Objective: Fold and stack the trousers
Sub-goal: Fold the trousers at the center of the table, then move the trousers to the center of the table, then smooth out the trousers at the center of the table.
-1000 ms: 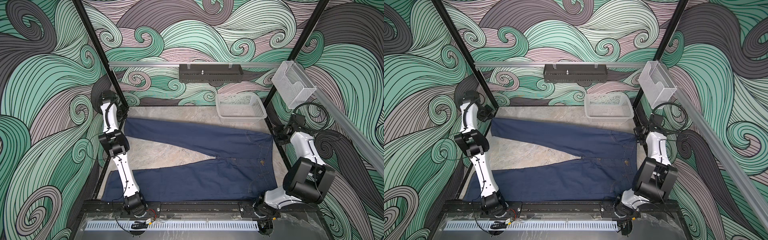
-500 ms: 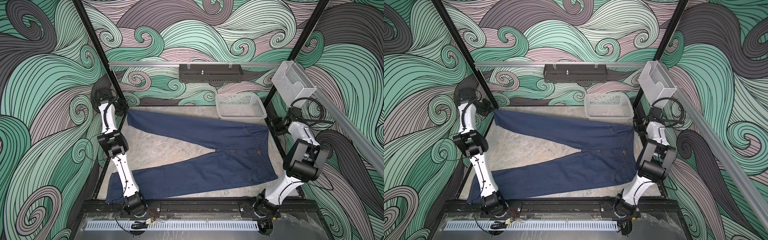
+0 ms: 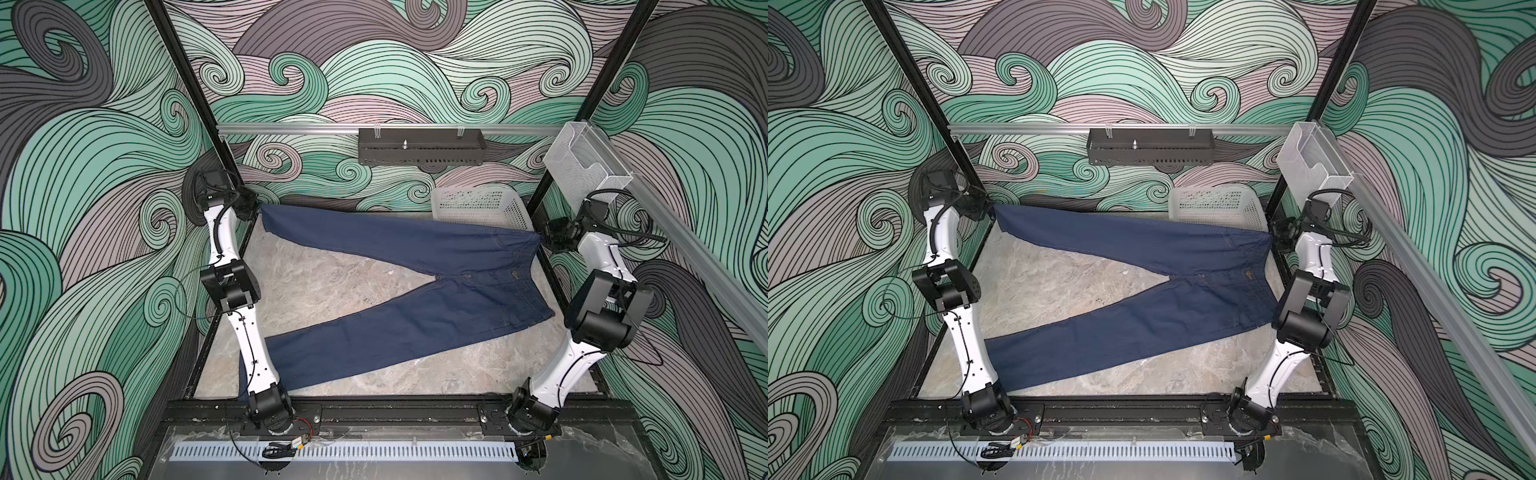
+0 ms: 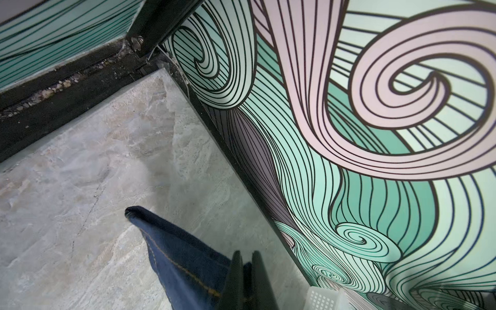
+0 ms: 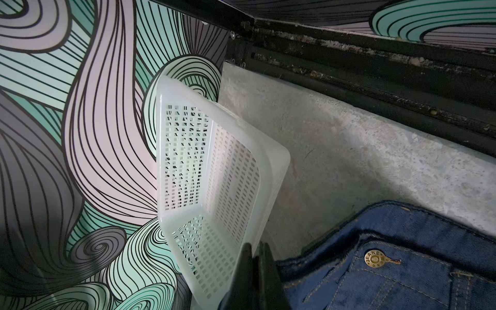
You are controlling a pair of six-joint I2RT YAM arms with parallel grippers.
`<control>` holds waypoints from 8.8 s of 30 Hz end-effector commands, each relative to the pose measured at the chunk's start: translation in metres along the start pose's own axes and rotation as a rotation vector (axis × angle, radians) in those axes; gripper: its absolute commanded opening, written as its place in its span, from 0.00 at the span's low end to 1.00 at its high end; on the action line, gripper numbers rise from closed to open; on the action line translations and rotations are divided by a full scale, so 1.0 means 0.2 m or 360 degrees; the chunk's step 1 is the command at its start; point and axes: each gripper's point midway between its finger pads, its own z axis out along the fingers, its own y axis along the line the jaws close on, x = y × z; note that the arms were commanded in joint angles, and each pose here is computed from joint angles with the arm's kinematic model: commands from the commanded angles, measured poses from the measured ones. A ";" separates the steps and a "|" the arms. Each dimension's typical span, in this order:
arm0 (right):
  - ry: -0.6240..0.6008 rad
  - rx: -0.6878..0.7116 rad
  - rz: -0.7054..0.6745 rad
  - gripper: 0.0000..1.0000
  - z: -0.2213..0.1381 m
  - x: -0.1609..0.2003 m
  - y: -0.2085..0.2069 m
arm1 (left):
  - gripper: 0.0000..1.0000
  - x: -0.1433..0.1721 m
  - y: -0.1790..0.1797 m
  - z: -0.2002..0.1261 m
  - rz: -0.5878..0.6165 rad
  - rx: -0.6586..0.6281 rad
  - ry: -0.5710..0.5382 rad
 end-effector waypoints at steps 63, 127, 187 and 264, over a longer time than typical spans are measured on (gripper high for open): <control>-0.0482 0.0932 -0.0116 0.00 -0.71 0.20 -1.17 | 0.00 1.16 1.27 -1.38 -0.0509 -0.0808 -0.0170; -0.0407 0.1058 -0.0097 0.66 -0.82 0.39 -1.24 | 0.62 1.20 1.36 -1.43 -0.0733 -0.0823 -0.0182; 0.0315 0.0726 0.0246 0.49 -0.15 0.89 -1.08 | 0.35 0.84 0.98 -0.29 -0.0460 -0.0748 0.0197; 0.0348 0.0401 -0.0084 0.49 -0.38 1.00 -0.87 | 0.20 1.21 1.14 -0.72 -0.1587 -0.0354 0.0098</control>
